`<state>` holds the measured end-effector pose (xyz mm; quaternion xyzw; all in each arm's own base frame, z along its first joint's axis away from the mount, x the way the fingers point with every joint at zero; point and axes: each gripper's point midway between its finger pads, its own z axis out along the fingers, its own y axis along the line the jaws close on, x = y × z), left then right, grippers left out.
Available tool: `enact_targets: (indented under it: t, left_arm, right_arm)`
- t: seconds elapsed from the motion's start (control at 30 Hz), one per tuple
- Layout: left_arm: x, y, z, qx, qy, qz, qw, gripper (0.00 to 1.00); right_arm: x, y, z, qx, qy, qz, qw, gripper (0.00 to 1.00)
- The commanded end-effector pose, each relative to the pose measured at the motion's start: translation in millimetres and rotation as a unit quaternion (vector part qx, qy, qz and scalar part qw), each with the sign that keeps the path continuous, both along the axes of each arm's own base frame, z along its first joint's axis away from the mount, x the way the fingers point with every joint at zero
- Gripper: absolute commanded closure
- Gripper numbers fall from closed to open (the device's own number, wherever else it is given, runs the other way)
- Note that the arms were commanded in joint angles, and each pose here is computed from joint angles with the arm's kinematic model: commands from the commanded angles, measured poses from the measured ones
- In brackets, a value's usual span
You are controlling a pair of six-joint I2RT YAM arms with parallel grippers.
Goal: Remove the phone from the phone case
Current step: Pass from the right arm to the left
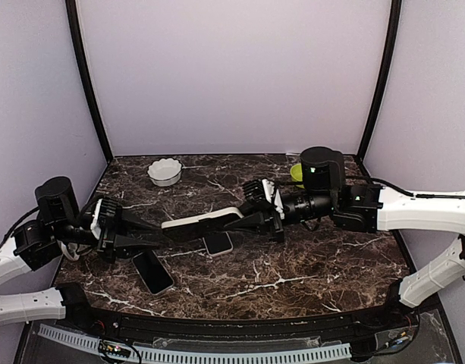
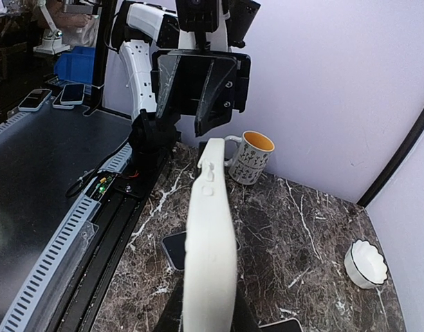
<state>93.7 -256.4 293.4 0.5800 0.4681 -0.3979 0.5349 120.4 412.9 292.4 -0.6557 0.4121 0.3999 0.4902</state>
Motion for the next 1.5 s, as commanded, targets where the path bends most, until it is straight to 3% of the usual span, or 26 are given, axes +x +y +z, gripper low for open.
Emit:
enact_targets:
  t: [0.0, 1.03, 1.47]
  left_arm:
    - [1.5, -1.4, -1.1, -0.002, -0.005, 0.001, 1.000, 0.70]
    - [15.3, -6.4, -16.7, 0.018, -0.002, 0.025, 1.000, 0.69]
    - [21.4, -9.3, -29.1, 0.028, 0.007, 0.037, 0.999, 0.73]
  right_arm:
    - [-8.9, 0.9, 41.7, 0.065, -0.033, 0.019, 0.997, 1.00]
    - [-33.5, 0.7, 55.2, 0.084, -0.003, 0.078, 0.993, 1.00]
    - [-30.1, 4.1, 59.7, 0.100, 0.006, 0.064, 0.993, 1.00]
